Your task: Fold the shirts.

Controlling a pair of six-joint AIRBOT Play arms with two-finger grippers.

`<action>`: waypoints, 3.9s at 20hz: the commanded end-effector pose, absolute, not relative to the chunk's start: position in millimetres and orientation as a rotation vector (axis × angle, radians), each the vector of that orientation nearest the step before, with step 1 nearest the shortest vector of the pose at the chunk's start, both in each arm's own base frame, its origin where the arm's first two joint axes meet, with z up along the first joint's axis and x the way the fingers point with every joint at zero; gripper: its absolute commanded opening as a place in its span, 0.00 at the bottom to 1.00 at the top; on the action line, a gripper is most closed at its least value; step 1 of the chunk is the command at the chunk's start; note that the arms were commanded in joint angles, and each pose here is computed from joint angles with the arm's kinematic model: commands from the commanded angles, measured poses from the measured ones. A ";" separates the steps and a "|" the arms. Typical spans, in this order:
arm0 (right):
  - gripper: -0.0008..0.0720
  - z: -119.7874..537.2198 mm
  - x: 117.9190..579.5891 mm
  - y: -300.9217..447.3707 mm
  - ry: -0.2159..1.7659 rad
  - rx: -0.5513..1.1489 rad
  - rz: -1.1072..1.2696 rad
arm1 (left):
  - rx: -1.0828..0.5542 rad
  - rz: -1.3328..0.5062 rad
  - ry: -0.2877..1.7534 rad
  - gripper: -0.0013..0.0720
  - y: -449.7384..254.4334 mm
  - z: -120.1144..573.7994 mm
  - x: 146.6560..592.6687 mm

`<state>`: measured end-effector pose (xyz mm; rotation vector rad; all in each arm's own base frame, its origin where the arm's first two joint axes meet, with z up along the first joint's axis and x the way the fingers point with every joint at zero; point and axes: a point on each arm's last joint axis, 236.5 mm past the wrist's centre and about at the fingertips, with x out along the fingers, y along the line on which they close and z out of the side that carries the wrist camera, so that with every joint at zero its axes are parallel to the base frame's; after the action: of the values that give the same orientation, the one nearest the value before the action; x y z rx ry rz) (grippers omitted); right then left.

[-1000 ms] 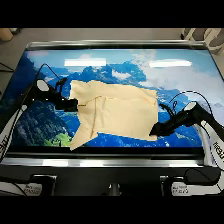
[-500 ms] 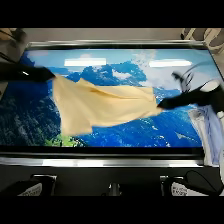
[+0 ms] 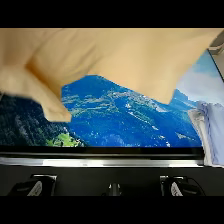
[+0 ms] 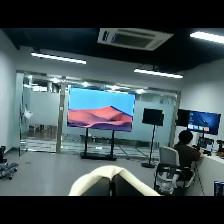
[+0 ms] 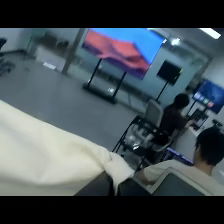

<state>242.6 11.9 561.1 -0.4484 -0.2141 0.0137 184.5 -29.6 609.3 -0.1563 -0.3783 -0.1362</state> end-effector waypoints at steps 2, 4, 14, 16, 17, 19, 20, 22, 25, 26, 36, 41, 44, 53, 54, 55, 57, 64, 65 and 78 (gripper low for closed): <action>0.03 568.1 199.2 0.7 -0.208 -0.480 -0.077 | -0.168 -0.091 -0.371 0.05 -23.6 607.0 161.7; 0.03 542.8 223.3 -6.2 -0.095 -0.480 -0.061 | -0.159 -0.049 -0.240 0.05 -14.2 575.5 188.1; 0.03 224.6 437.7 -51.3 0.862 -0.343 0.195 | -0.274 -0.050 0.652 0.05 -2.5 234.4 370.2; 0.03 157.6 478.5 -47.9 0.941 -0.259 0.245 | -0.340 -0.043 0.689 0.05 -6.6 167.3 401.2; 0.03 133.6 495.8 -43.4 0.954 -0.208 0.265 | -0.361 -0.034 0.691 0.05 -7.7 143.1 415.0; 0.04 95.2 530.1 -33.1 0.937 -0.102 0.293 | -0.388 -0.015 0.711 0.05 -7.9 103.0 442.2; 0.04 80.4 543.2 -28.1 0.929 -0.038 0.295 | -0.407 -0.005 0.717 0.05 -7.6 86.7 456.1; 0.04 59.3 562.1 -20.8 0.913 0.077 0.289 | -0.462 0.009 0.730 0.05 -7.3 62.4 477.3; 0.04 37.9 579.4 -12.2 0.894 0.172 0.300 | -0.527 0.019 0.788 0.05 -11.4 27.0 498.5; 0.04 29.4 580.6 -10.1 0.906 0.190 0.306 | -0.552 0.019 0.806 0.05 -14.0 17.5 502.4; 0.63 -25.2 446.8 -34.0 1.441 0.042 0.513 | -0.527 0.067 1.430 0.63 29.9 -52.9 381.8; 0.54 -58.9 397.5 -19.5 1.583 0.085 0.544 | -0.560 -0.053 1.549 0.63 4.4 -85.1 340.2; 0.55 -55.3 397.6 -13.3 1.570 0.108 0.561 | -0.560 -0.046 1.523 0.62 -2.7 -96.4 344.2; 0.55 -55.7 397.2 -14.3 1.573 0.104 0.559 | -0.644 -0.062 1.430 0.62 -28.7 -108.9 377.5; 0.56 -56.2 396.7 -15.4 1.576 0.100 0.556 | -0.658 -0.065 1.433 0.62 -32.2 -111.3 378.4; 0.62 -57.6 394.2 -17.1 1.587 0.095 0.552 | -0.663 -0.070 1.441 0.59 -36.3 -113.9 378.0; 0.69 -64.8 383.8 -15.6 1.625 0.112 0.553 | -0.661 -0.073 1.444 0.16 -37.9 -114.8 377.8; 0.69 -101.5 380.6 18.1 1.568 0.299 0.559 | -0.652 -0.087 1.399 0.05 -36.8 -96.0 386.5; 0.69 -103.7 381.6 18.0 1.565 0.309 0.545 | -0.649 -0.089 1.393 0.05 -36.8 -93.5 387.2; 0.03 100.1 467.2 10.7 0.976 -0.143 0.454 | -0.412 -0.213 0.767 0.05 -21.9 173.3 445.5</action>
<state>448.4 20.1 -6.9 0.0529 1.2376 0.4765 437.6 -24.3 46.7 -0.5123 1.0547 -0.1731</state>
